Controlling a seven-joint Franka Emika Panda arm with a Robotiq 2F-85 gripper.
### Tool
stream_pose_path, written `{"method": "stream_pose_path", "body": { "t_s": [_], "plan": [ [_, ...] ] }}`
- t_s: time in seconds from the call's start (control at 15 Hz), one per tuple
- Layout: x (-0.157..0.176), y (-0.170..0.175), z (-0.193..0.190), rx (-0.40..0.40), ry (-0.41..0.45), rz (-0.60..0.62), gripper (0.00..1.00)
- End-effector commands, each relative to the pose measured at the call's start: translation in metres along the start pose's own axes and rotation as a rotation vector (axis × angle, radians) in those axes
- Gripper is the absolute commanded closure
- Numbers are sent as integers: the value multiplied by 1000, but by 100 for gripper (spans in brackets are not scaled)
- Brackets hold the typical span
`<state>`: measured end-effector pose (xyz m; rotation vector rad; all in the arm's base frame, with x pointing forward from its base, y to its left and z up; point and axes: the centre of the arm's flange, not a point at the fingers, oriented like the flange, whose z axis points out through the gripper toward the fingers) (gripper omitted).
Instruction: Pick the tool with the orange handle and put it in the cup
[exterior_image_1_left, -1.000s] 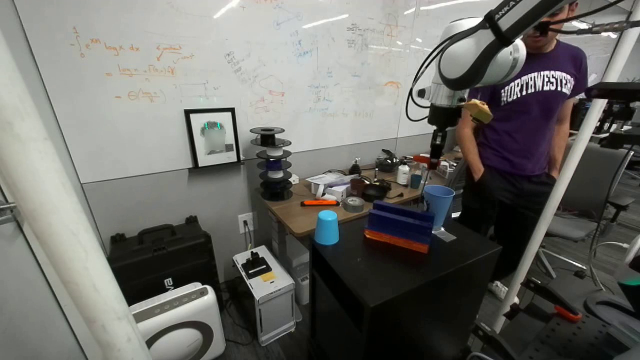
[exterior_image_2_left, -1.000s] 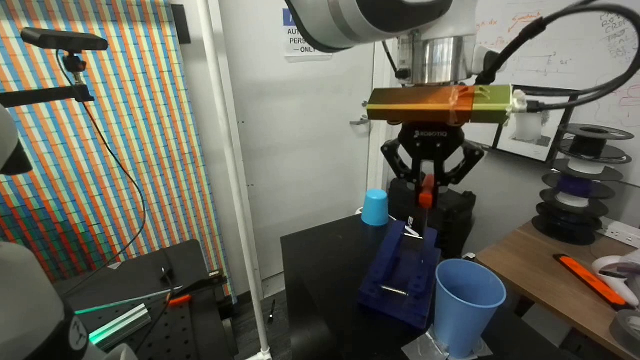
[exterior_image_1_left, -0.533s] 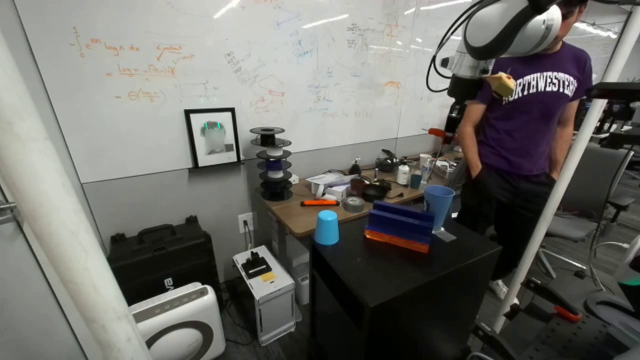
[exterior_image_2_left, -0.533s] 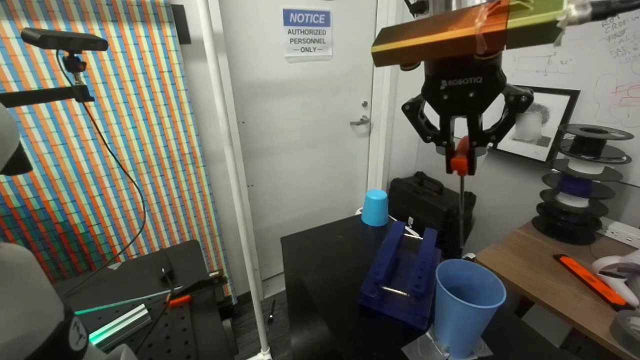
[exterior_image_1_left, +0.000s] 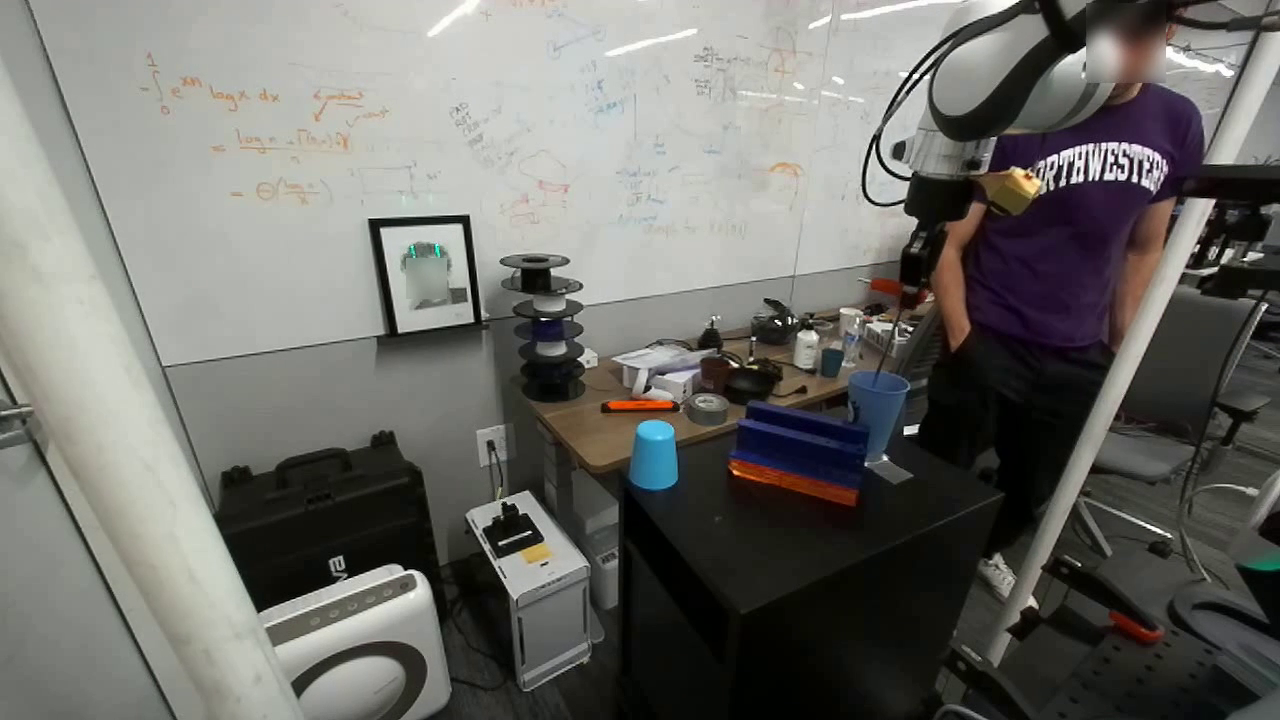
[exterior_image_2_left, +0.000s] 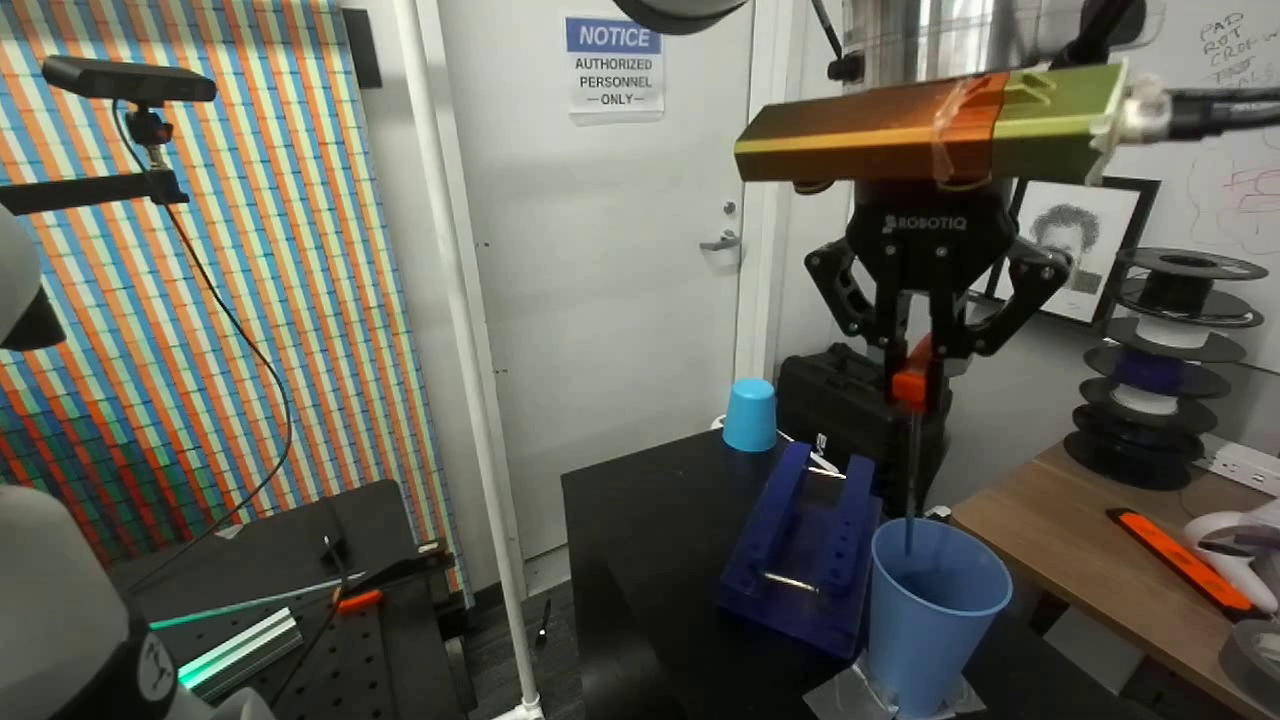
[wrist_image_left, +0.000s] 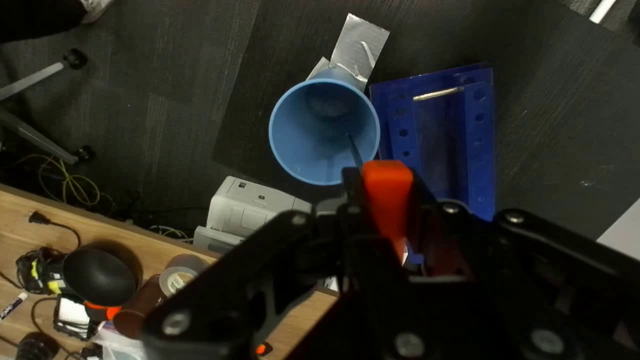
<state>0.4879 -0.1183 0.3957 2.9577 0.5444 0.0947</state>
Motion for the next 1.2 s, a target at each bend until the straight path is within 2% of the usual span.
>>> {"method": "stream_pose_path", "body": {
  "t_s": [0.0,0.2,0.33,0.4,0.47,0.53,1.0,1.13],
  "plan": [
    [3,0,29,13,-52,31,90],
    [-1,-4,65,46,-117,44,89],
    [-2,-4,73,63,-138,58,88],
    [-4,-3,73,73,-145,63,82],
    [-6,-2,70,84,-146,67,54],
    [-8,-1,64,94,-144,72,53],
    [-43,-15,-17,238,-65,143,2],
    [-55,-24,-38,282,-39,152,0]
  ]
}}
